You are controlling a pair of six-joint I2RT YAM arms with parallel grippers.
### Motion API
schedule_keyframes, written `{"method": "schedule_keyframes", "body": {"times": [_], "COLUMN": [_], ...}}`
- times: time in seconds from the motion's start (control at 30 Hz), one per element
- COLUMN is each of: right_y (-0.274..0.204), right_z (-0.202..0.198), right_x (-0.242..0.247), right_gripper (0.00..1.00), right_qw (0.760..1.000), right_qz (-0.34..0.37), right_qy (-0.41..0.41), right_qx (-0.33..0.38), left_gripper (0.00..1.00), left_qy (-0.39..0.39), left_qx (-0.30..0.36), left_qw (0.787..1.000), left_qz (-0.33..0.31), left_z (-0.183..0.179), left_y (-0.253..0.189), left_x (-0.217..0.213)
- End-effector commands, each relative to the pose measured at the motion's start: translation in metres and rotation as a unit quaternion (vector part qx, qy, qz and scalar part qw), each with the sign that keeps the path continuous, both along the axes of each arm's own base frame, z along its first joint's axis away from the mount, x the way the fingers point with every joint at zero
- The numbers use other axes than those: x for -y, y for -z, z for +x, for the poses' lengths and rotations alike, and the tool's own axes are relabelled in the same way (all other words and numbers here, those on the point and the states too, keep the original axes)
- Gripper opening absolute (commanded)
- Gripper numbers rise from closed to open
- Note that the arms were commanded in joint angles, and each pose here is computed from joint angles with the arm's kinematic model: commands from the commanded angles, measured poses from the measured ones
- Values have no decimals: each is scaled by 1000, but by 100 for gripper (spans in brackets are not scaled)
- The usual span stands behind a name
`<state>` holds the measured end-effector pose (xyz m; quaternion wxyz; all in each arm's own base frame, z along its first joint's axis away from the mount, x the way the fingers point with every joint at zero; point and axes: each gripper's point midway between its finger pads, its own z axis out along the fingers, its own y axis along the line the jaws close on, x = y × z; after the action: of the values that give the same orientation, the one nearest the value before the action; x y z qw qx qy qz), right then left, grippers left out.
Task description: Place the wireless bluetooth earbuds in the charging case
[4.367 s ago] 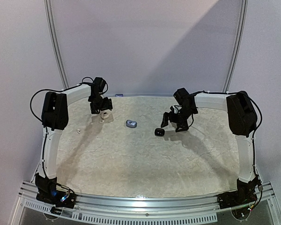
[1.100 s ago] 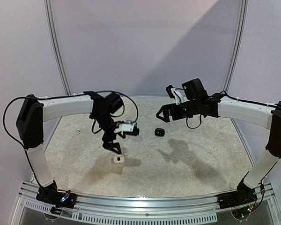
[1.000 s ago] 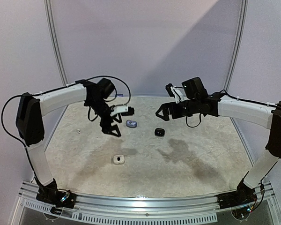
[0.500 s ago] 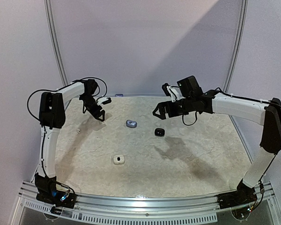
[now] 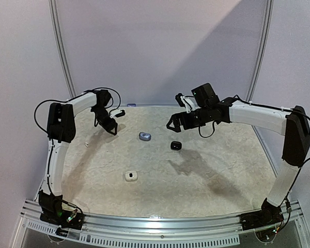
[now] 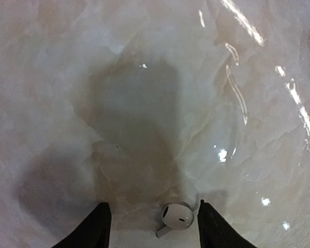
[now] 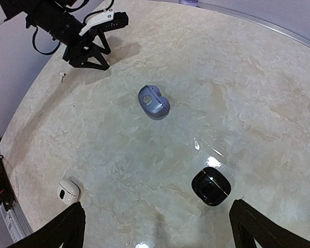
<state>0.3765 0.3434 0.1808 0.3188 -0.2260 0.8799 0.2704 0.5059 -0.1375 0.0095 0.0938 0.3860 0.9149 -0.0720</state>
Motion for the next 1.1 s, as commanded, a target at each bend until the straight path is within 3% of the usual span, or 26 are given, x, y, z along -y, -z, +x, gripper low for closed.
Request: {"method": "schedule_keyframes", "body": {"times": [0.0, 0.17, 0.6, 0.9, 1.07], "right_y": [1, 2, 1, 2, 1], "right_z": [2, 1, 0, -2, -2], "right_x": [-5, -6, -5, -3, -3], "right_gripper": [99, 99, 99, 99, 99], "right_qw": [1000, 1000, 1000, 1000, 1000], "right_qz": [-3, -4, -5, -9, -8], "right_qy": [-9, -10, -11, -10, -12], "right_qx": [-3, -4, -3, -6, -2], "left_gripper": [56, 43, 31, 14, 11], "left_qy": [9, 18, 30, 47, 55], "left_qx": [-34, -44, -52, -52, -57], "left_qw": [999, 999, 998, 997, 997], "left_qz": [-4, 5, 10, 9, -3], "left_z": [-16, -24, -43, -50, -68], "left_y": [12, 18, 17, 14, 3], "left_x": [9, 11, 15, 26, 40]}}
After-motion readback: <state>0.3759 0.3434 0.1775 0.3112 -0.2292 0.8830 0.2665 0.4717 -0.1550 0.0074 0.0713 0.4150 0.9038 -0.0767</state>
